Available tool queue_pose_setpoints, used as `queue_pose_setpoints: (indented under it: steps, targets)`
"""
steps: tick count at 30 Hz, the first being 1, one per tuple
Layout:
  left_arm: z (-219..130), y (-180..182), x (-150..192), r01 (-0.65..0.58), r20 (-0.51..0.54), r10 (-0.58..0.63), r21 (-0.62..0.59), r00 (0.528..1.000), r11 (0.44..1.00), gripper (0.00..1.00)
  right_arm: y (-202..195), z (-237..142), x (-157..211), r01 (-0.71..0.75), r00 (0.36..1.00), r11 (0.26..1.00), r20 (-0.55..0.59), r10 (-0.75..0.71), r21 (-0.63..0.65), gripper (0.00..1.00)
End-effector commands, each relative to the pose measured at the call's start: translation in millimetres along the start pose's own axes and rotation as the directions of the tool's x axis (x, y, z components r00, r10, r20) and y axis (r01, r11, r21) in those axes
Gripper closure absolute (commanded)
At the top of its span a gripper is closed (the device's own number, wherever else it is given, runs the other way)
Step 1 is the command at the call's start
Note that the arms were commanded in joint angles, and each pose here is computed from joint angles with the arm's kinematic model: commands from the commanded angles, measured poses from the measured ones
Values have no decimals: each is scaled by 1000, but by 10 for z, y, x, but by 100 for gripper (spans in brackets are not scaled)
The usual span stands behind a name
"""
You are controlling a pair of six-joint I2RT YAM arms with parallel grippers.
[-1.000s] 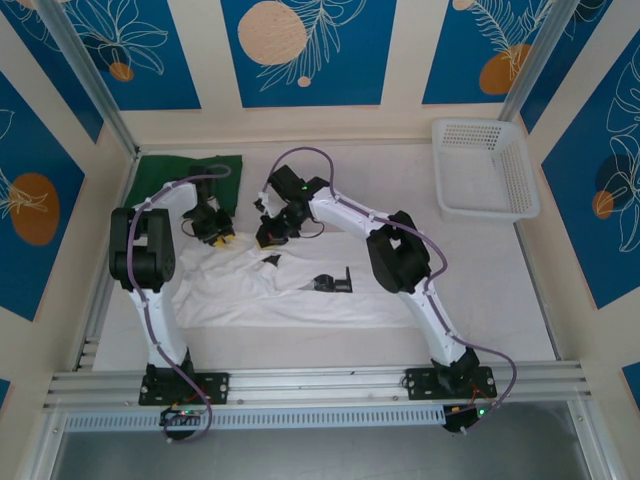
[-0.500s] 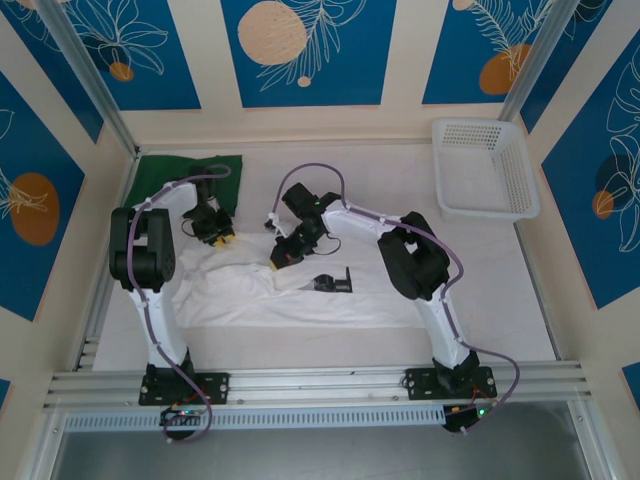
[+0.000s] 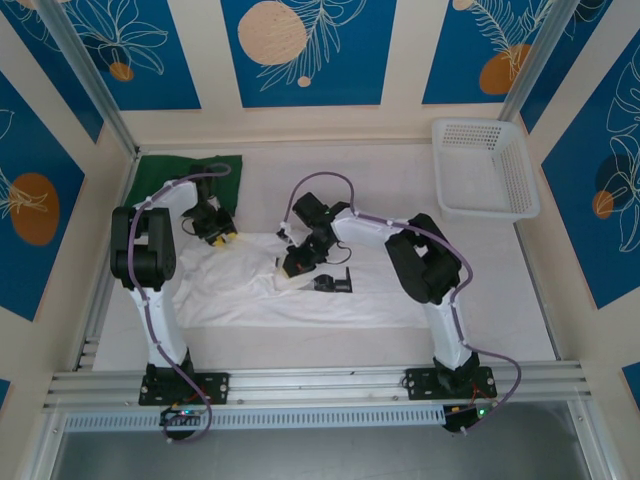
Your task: Fold and stack the t-shirts
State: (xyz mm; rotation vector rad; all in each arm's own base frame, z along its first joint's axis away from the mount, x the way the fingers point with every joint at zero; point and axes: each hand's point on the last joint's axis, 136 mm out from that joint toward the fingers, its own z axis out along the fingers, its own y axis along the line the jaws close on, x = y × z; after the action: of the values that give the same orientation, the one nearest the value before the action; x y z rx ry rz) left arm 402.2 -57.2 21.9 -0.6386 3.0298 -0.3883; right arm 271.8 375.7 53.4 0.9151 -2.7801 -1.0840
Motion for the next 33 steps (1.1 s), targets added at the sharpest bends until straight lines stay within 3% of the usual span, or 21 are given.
queue_pose_setpoints:
  steps: [1,5,10,18,24,27,33]
  targets:
    - [-24,71,-14,9,-7,-9,-22,1000,1000,67,251,-422,-239,-16,991,998,134,24,-61,88]
    - [-369,-59,17,-24,48,23,13,999,1000,62,505,-557,-410,-81,985,981,135,105,-174,79]
    - [-607,-130,286,-74,66,71,42,995,996,63,702,-289,-501,-105,993,982,32,111,-159,74]
    - [-241,162,638,-29,-11,29,2,1000,1000,67,484,365,-439,-184,977,979,-124,172,-92,73]
    - [-26,456,632,38,-36,-41,-85,999,996,66,75,637,-269,-229,956,973,-178,231,34,73]
    - [-28,459,605,46,-27,-49,-91,998,995,64,1,547,-301,-238,957,969,-152,246,64,72]
    - [-171,444,479,50,22,-48,-114,999,992,59,336,-14,-511,-186,982,982,10,187,-22,61]
